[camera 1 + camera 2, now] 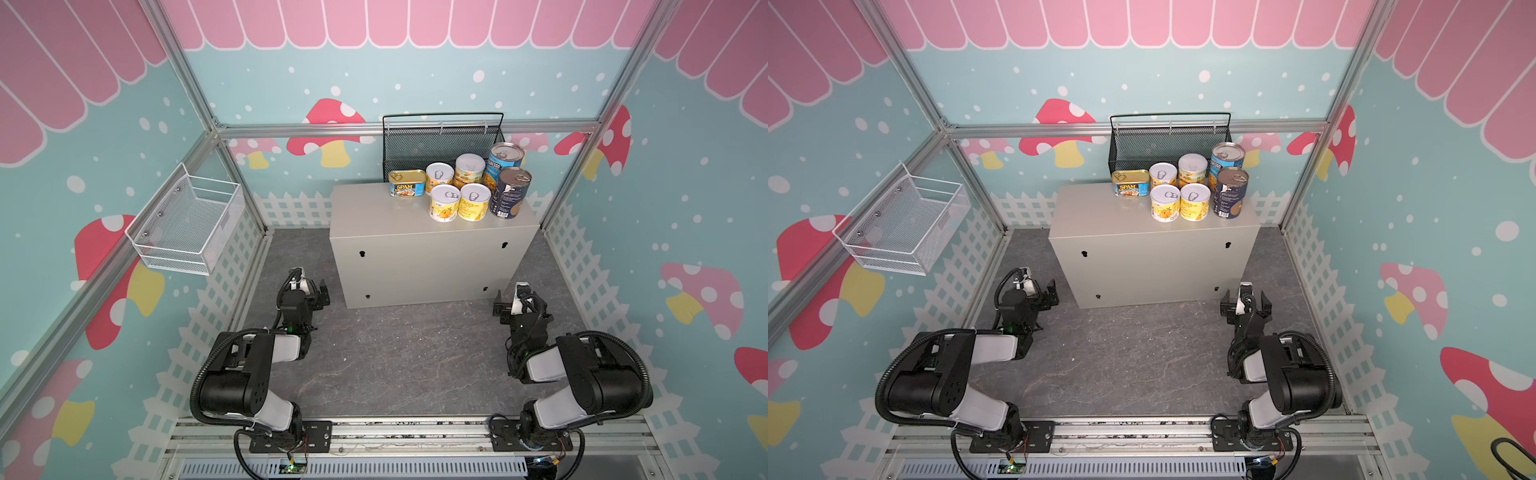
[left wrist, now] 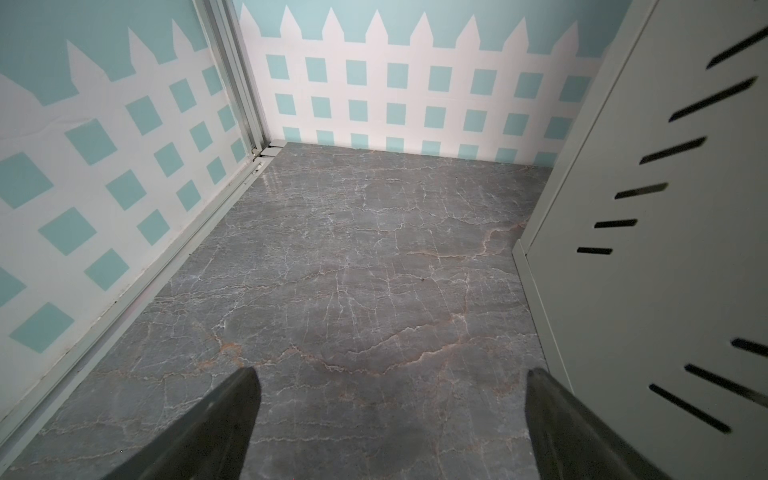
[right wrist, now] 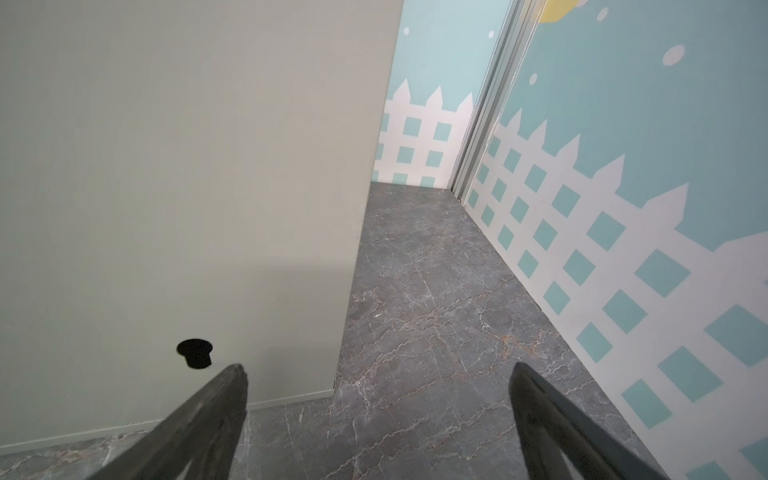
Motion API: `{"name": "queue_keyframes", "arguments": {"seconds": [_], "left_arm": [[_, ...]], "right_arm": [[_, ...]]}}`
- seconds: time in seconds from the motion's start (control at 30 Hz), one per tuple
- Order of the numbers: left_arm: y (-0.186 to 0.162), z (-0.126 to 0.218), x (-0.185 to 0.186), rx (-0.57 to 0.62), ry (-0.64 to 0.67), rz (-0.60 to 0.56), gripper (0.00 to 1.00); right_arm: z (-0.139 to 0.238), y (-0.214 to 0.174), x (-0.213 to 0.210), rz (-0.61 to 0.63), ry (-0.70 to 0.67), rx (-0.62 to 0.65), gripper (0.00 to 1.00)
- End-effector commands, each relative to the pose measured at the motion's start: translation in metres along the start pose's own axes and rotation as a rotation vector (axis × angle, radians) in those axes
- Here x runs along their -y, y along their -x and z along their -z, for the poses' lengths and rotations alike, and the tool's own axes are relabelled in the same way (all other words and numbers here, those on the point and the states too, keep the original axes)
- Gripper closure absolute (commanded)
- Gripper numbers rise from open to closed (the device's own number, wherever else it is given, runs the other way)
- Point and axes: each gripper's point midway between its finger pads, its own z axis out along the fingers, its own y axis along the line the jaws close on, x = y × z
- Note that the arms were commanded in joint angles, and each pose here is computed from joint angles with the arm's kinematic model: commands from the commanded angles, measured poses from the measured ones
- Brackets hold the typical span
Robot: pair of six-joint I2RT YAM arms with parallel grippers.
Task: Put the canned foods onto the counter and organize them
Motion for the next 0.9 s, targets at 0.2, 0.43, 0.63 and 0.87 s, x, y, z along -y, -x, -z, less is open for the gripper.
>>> {"name": "queue_keyframes", "arguments": {"seconds": [0.2,0.43,0.63,0.87], "left_arm": [[0.0046,-0.0005,0.0007,0.023,0.002,-0.006,0.00],[0.0037,-0.0006,0.0010,0.020,0.001,-0.006,0.01],[0.0035,-0.0011,0.0014,0.018,-0.001,-0.005,0.01],[0.0044,-0.0004,0.0010,0.023,-0.002,-0.004,0.01]], "right_arm": [[0.0004,0.0149,0.0048,-0.004,-0.024,0.063,0.01],[0.0002,0.0147,0.0048,-0.005,-0.024,0.062,0.01],[-0.0012,0.0138,0.0042,-0.002,-0.024,0.055,0.01],[-0.0047,0.0128,0.0038,-0.002,-0.026,0.042,0.01]]}}
